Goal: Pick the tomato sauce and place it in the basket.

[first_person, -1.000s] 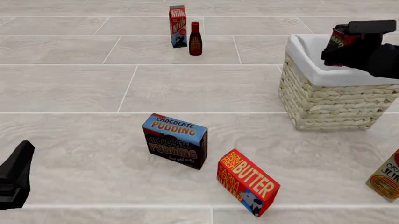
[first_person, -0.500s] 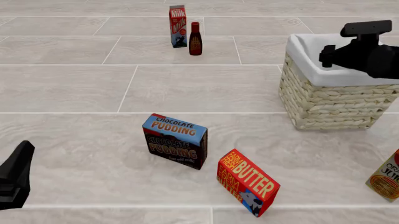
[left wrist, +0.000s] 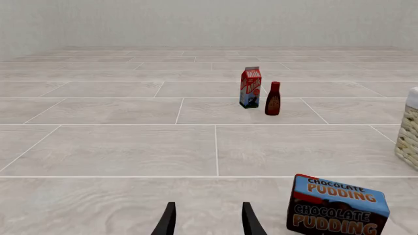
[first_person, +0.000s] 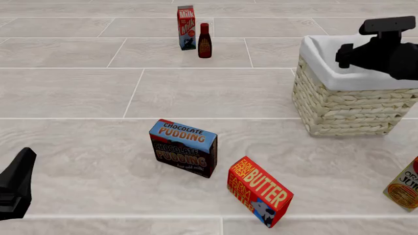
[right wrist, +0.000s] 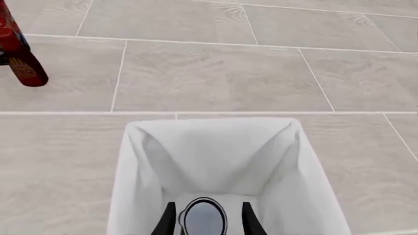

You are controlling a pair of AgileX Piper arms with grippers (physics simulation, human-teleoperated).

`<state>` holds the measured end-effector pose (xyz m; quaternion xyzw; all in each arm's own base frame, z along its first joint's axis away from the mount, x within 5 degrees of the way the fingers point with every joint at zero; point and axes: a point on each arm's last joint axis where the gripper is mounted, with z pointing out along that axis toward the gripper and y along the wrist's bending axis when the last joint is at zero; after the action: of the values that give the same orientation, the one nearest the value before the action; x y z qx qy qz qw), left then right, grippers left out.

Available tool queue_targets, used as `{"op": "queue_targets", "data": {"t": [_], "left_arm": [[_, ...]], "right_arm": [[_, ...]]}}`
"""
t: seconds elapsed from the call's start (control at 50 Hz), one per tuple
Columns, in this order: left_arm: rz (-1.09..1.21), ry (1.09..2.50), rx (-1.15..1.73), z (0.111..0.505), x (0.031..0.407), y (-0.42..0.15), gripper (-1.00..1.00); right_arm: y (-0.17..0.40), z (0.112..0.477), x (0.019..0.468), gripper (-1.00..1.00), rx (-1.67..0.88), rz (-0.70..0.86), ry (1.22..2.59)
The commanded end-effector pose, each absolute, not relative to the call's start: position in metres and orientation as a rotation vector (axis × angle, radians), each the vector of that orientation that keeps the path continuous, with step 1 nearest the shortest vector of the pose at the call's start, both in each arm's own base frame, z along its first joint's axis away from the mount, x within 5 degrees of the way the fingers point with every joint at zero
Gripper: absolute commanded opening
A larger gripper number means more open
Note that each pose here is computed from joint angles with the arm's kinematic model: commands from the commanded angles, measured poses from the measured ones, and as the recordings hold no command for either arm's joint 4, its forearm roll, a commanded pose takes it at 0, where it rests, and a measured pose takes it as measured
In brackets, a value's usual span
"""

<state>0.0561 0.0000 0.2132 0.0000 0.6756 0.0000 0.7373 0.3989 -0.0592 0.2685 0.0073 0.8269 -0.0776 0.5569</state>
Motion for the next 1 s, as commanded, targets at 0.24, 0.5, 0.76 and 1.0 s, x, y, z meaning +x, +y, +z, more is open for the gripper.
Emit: {"op": "queue_targets", "data": {"t": [0.24,0.5,0.76,1.0], "left_arm": [[0.000,1.484,0.000,0.213,0.056,0.000,1.00],[0.000,1.484,0.000,0.213,0.056,0.000,1.00],[0.000,1.484,0.000,0.213,0.056,0.000,1.00],[0.000,1.484,0.000,0.213,0.056,0.000,1.00]], "right_arm": [[-0.050,0.278,0.396,1.00,-0.008,-0.173,1.941],[-0.046,0.279,0.396,1.00,-0.014,-0.165,1.932],[-0.043,0.281,0.394,1.00,-0.021,-0.159,1.926],[-0.042,0.286,0.391,1.00,-0.021,-0.158,1.912]]}}
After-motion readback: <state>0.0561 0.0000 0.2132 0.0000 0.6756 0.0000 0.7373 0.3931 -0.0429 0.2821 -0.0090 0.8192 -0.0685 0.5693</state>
